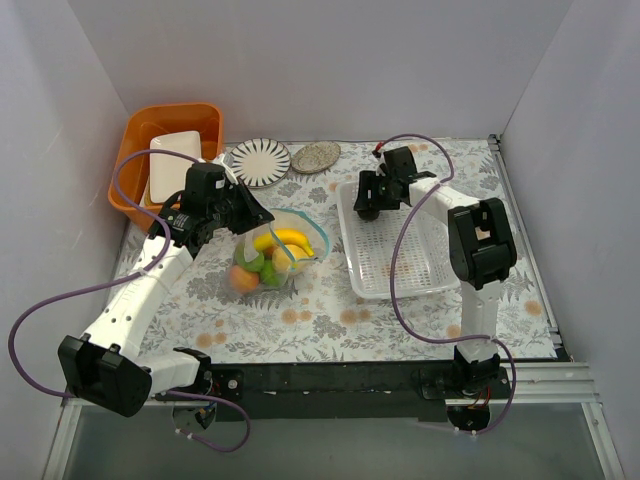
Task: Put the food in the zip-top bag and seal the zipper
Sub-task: Pick up the fake fruit from the bin, then place the fake fruit in the zipper food storage bag.
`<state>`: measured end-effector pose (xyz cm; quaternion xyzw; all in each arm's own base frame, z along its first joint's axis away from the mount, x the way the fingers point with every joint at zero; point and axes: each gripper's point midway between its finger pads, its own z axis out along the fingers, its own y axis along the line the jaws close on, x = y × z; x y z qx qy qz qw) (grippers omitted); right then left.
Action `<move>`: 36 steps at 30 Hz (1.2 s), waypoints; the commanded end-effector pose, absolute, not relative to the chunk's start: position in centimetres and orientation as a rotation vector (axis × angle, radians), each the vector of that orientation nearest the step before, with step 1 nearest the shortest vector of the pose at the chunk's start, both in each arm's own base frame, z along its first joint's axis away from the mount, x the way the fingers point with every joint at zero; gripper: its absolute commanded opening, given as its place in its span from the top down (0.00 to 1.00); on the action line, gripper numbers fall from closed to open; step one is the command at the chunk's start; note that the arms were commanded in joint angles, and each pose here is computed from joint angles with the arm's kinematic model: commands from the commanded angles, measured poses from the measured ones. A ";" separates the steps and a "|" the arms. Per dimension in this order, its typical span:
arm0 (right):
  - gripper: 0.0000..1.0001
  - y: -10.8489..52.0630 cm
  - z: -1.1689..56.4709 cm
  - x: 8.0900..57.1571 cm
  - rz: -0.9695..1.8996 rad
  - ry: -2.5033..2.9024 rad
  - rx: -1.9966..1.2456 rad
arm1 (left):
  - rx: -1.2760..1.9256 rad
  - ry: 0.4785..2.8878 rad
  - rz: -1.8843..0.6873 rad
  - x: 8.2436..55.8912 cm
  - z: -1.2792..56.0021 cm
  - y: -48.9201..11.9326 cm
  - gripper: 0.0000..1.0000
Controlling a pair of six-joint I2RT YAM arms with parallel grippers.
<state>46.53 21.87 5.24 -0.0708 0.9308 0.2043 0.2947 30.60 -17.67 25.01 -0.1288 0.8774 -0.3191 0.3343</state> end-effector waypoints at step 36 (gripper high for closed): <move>0.64 37.4 21.6 30.8 1.079 2.084 -0.544 | -0.298 2.269 -0.905 29.5 25.7 -18.2 1.00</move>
